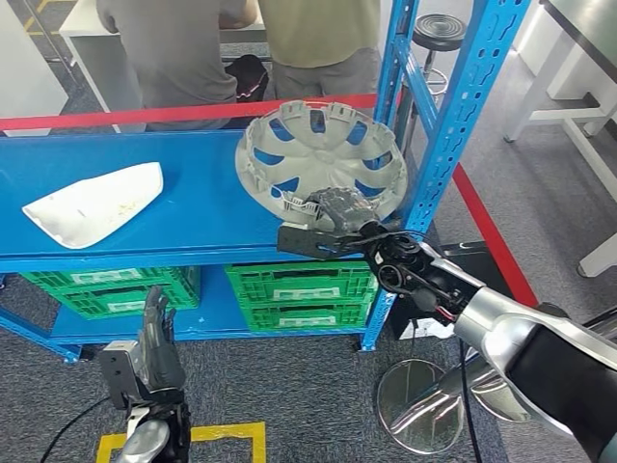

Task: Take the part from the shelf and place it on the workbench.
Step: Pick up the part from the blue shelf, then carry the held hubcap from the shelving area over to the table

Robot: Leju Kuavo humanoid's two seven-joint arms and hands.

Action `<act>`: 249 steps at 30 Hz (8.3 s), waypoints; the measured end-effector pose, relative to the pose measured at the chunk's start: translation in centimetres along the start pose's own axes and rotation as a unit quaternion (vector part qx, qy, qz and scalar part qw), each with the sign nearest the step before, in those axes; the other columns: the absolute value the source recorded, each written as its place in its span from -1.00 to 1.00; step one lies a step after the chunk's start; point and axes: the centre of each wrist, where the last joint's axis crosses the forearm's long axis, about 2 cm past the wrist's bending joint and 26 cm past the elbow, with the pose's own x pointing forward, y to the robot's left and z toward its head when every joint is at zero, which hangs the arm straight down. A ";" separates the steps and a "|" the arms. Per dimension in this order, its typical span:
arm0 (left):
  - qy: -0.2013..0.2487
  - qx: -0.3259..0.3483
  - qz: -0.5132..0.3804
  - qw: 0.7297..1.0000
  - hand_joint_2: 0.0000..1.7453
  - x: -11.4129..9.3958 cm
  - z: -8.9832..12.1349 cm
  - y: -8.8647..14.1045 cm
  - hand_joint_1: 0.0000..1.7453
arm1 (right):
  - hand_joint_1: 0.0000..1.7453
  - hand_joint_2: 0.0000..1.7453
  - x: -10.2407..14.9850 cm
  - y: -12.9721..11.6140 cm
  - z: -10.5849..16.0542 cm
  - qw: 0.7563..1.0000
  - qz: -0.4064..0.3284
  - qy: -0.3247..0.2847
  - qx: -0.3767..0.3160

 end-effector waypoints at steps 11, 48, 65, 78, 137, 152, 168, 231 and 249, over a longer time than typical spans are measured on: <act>0.003 0.003 -0.004 1.000 -1.00 -0.1 0.3 0.3 -1.00 | 1.00 1.00 1.4 -2.3 0.6 0.998 -0.015 -0.036 -0.045; -0.010 -0.005 0.007 1.000 1.00 -0.2 0.5 -0.1 -1.00 | 1.00 1.00 7.0 -5.2 1.1 0.980 0.044 -0.171 -0.095; -0.015 0.005 -0.004 1.000 1.00 -0.2 0.5 -0.1 -1.00 | 1.00 1.00 9.2 -6.8 0.6 0.968 0.069 -0.215 -0.110; -0.017 0.005 -0.002 1.000 1.00 -0.3 0.7 0.1 -1.00 | 1.00 1.00 9.9 -6.7 0.5 0.965 0.070 -0.228 -0.108; -0.019 0.008 -0.007 1.000 1.00 0.2 0.2 0.1 -1.00 | 1.00 1.00 9.2 -4.1 1.3 0.972 -0.049 -0.203 -0.110; -0.019 0.009 -0.009 1.000 1.00 0.3 0.1 0.1 -1.00 | 1.00 1.00 9.2 -3.8 1.4 0.972 -0.053 -0.205 -0.105; -0.020 0.010 -0.012 1.000 1.00 0.4 0.1 0.3 -1.00 | 1.00 1.00 9.1 -3.8 1.4 0.972 -0.053 -0.205 -0.104; -0.029 -0.003 0.007 1.000 1.00 1.1 -0.6 -0.6 -1.00 | 1.00 1.00 7.9 -2.7 2.0 0.978 -0.052 -0.180 -0.095; -0.028 0.002 -0.005 1.000 1.00 0.7 0.0 0.1 -1.00 | 1.00 1.00 6.9 -0.3 3.3 0.974 -0.099 -0.164 -0.117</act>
